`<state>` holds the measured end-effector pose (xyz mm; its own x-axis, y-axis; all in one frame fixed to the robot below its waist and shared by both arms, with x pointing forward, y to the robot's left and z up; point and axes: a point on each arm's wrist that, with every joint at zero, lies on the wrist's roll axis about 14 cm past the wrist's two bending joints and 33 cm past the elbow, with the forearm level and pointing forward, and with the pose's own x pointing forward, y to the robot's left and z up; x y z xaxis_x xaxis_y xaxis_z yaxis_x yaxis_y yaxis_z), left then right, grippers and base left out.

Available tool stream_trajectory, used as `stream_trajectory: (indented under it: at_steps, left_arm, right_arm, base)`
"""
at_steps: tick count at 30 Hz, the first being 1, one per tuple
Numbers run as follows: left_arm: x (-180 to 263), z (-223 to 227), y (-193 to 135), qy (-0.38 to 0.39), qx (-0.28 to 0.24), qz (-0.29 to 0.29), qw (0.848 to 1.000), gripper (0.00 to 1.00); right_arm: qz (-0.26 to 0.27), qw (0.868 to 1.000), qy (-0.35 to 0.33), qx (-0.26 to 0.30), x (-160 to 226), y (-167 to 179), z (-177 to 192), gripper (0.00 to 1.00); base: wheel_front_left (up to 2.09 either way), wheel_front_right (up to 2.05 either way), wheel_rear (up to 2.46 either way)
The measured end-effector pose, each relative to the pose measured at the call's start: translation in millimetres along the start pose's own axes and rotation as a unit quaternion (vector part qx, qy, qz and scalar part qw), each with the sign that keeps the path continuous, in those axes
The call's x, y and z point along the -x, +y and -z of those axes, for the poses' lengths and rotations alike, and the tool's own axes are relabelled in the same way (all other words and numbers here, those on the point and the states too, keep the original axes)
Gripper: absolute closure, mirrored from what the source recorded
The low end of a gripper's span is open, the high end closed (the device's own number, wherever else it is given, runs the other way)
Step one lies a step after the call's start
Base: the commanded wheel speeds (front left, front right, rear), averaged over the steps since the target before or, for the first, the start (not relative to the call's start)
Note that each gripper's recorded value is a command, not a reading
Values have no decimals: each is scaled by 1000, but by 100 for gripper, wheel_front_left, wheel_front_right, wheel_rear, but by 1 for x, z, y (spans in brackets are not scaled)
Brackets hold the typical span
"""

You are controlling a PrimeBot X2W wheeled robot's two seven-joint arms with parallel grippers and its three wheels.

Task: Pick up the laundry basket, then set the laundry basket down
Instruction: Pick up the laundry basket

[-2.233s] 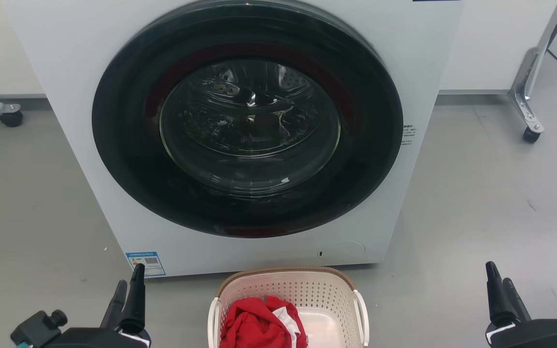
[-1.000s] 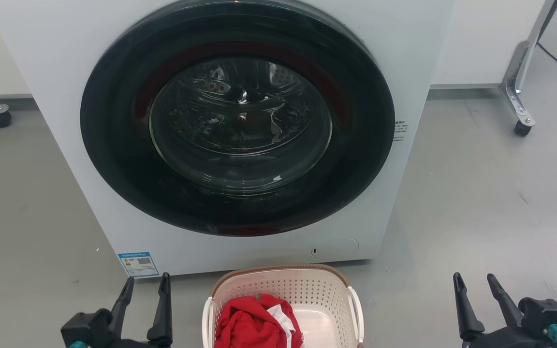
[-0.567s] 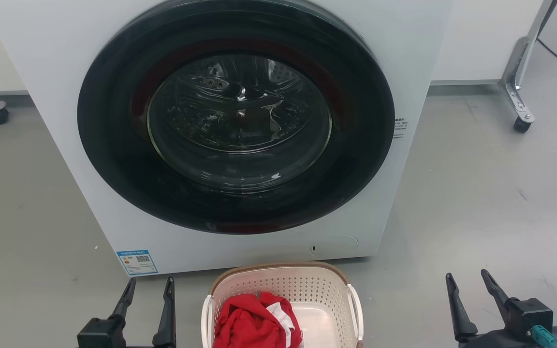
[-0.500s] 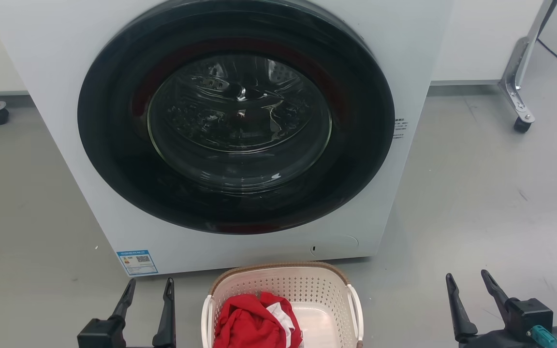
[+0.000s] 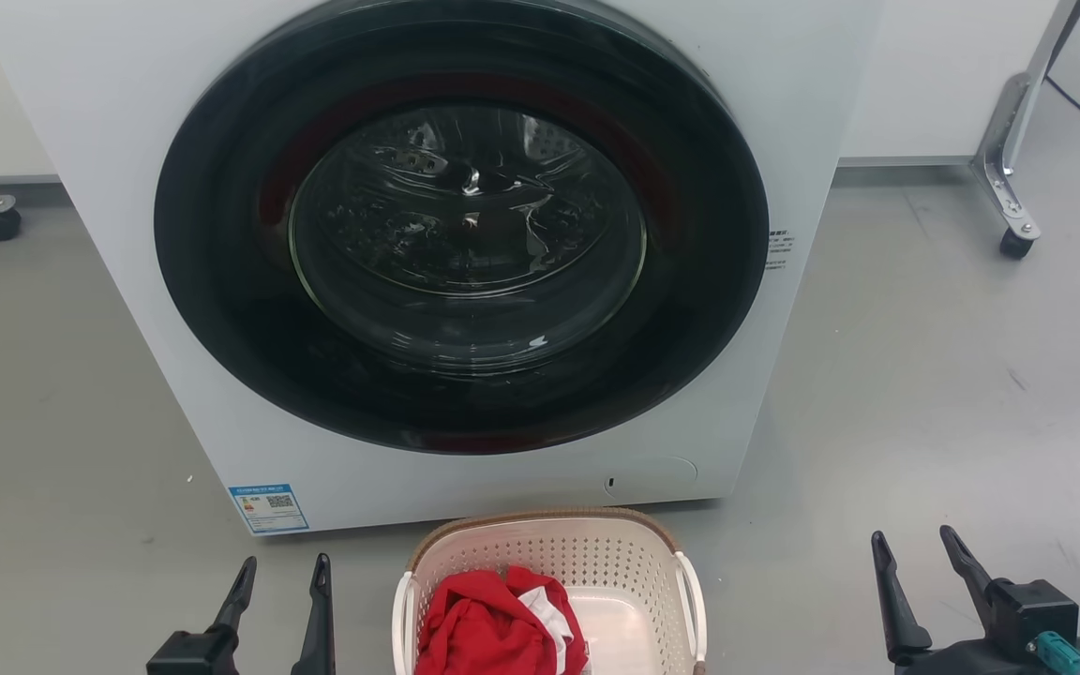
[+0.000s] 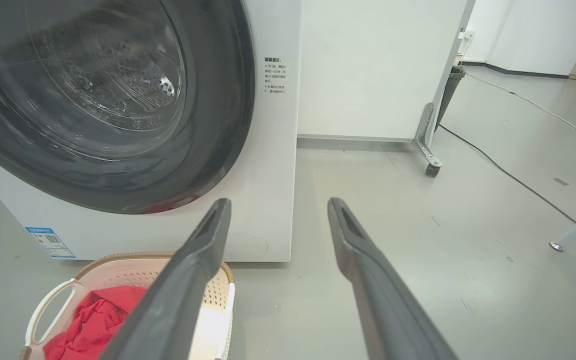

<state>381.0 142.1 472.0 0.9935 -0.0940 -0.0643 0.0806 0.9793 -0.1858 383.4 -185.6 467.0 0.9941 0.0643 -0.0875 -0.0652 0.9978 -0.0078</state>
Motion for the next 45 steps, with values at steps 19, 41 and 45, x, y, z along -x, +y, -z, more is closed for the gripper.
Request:
stream_trajectory:
  at_steps: [19,41,45]
  left_arm:
    - [2,5,0,6,2,-10,1000,0]
    - [-12,34,1,47,10,-15,999,0]
    - [-20,41,2,55,12,-15,998,0]
  right_arm:
    - [1,1000,2,-1,0,-1,1,0]
    - [-11,999,33,-12,-20,8,24,0]
    - [-13,999,41,-13,-29,9,31,0]
  base:
    - [0,0,0]
    - [0,0,0]
    - [0,0,0]
